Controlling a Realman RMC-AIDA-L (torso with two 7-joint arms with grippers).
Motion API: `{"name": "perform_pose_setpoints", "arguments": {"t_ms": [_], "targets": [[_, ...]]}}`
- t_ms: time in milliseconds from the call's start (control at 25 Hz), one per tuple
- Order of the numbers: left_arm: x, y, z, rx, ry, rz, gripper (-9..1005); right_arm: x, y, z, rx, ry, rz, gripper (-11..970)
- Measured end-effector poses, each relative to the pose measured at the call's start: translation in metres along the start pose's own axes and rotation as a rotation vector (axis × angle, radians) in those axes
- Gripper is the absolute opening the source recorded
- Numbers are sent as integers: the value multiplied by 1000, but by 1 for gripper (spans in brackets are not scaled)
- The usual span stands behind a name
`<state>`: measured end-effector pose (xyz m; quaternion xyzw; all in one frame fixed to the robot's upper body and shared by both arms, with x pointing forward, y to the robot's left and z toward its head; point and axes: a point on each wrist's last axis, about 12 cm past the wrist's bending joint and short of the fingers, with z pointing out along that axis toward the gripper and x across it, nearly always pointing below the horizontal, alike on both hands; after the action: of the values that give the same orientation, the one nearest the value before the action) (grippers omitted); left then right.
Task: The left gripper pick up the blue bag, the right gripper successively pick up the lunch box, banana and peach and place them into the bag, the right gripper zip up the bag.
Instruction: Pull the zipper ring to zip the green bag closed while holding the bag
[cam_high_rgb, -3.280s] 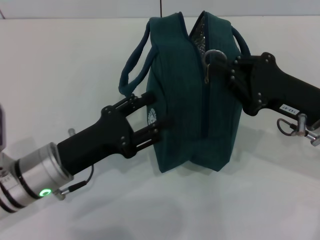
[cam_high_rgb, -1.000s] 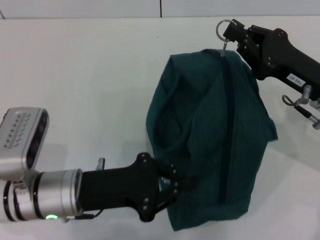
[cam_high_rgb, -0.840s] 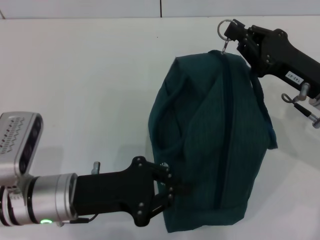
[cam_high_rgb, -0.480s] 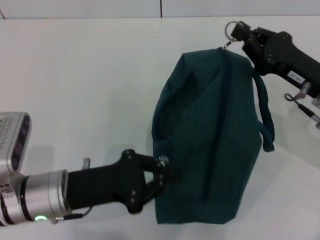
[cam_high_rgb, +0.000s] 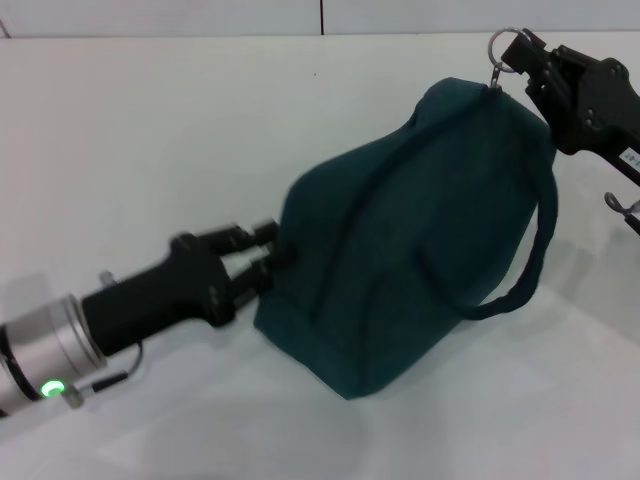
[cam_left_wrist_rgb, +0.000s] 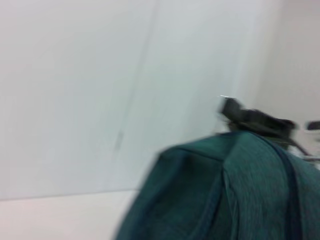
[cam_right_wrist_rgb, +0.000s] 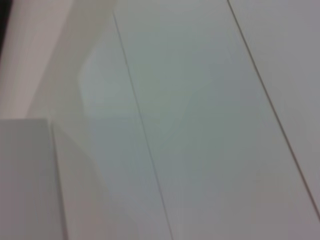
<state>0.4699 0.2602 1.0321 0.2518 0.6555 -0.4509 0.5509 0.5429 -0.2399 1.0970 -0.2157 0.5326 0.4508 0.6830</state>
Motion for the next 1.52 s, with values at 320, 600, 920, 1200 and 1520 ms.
{"name": "perform_pose_setpoints", "arguments": {"t_ms": [320,600,920,1200,1520], "targets": [[-13,17,-17,-192,-150,-12,410,1,-1,4,-7,9,23,20],[-56,24,-3,37,-20,-56,514,4,0,2,6,21,39,21],[-146,18,34,253,134,-26,626,6,-2,2,20,37,41,21],[-190,-9,94,225,423,77,866,7,-3,2,28,45,41,22],[-198,-54,150,86,641,275,856,7,-3,2,31,46,41,22]]}}
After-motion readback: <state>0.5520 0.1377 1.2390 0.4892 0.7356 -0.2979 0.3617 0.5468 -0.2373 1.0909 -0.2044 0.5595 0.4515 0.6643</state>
